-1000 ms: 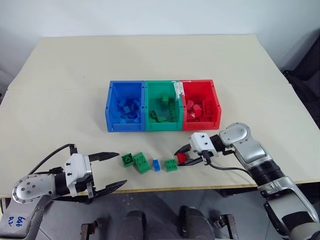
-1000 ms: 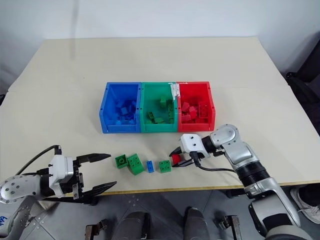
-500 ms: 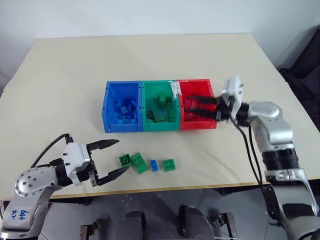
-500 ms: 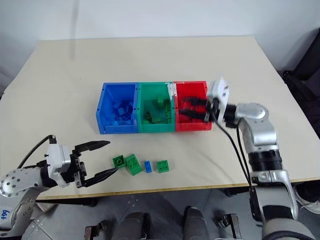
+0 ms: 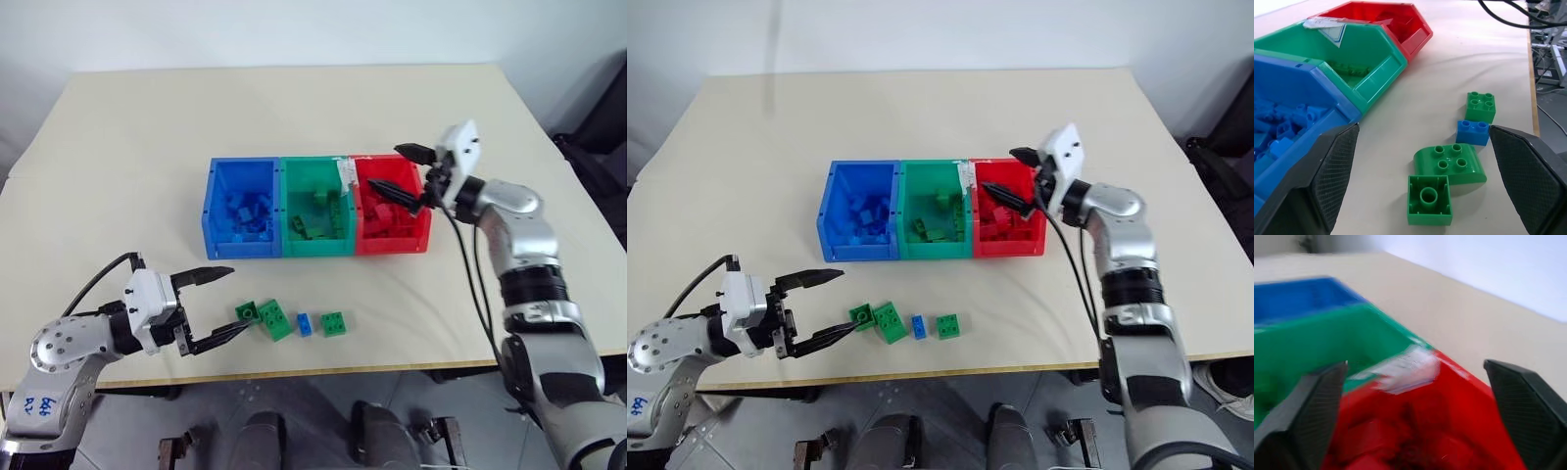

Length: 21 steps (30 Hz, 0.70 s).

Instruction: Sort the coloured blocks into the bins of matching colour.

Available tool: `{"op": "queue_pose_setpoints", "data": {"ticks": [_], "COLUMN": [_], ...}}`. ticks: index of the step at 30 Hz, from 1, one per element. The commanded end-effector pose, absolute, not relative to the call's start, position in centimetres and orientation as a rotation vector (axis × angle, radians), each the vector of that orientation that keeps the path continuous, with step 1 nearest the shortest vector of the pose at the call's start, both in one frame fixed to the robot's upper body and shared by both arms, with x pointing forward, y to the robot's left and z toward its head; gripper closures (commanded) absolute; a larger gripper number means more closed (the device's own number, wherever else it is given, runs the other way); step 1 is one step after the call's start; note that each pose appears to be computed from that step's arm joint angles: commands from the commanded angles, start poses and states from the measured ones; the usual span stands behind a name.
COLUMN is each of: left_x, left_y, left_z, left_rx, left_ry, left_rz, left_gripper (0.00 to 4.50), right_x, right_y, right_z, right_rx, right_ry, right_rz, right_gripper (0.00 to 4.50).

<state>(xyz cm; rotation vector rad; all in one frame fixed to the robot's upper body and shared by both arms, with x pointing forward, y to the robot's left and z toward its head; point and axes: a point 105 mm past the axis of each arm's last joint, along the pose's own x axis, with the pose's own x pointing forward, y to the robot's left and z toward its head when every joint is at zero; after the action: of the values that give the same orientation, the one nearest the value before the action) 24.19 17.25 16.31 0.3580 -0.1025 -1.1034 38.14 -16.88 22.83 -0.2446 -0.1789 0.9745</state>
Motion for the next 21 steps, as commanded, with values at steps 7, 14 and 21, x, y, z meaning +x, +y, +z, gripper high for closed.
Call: {"op": "queue_pose_setpoints", "data": {"ticks": [7, 14, 21], "left_x": [24.5, 23.8, 21.7], "left_y": [14.6, 15.6, 19.0], "left_z": [15.7, 15.1, 13.6], "left_rx": [0.354, 0.360, 0.355], "left_ry": [-0.080, -0.077, 0.014], "left_rz": [-1.273, -1.252, -1.120], "left_gripper": [0.00, 0.00, 0.00], "right_x": [29.3, 28.6, 28.1], "right_y": [-22.8, -19.0, -11.9], "right_z": [17.1, 14.9, 12.7], "right_rx": [-0.579, -0.556, -0.549], "right_ry": [0.107, 0.171, 0.237], "right_rz": [1.184, 1.361, 1.565], "right_gripper": [0.04, 0.04, 0.04]}}
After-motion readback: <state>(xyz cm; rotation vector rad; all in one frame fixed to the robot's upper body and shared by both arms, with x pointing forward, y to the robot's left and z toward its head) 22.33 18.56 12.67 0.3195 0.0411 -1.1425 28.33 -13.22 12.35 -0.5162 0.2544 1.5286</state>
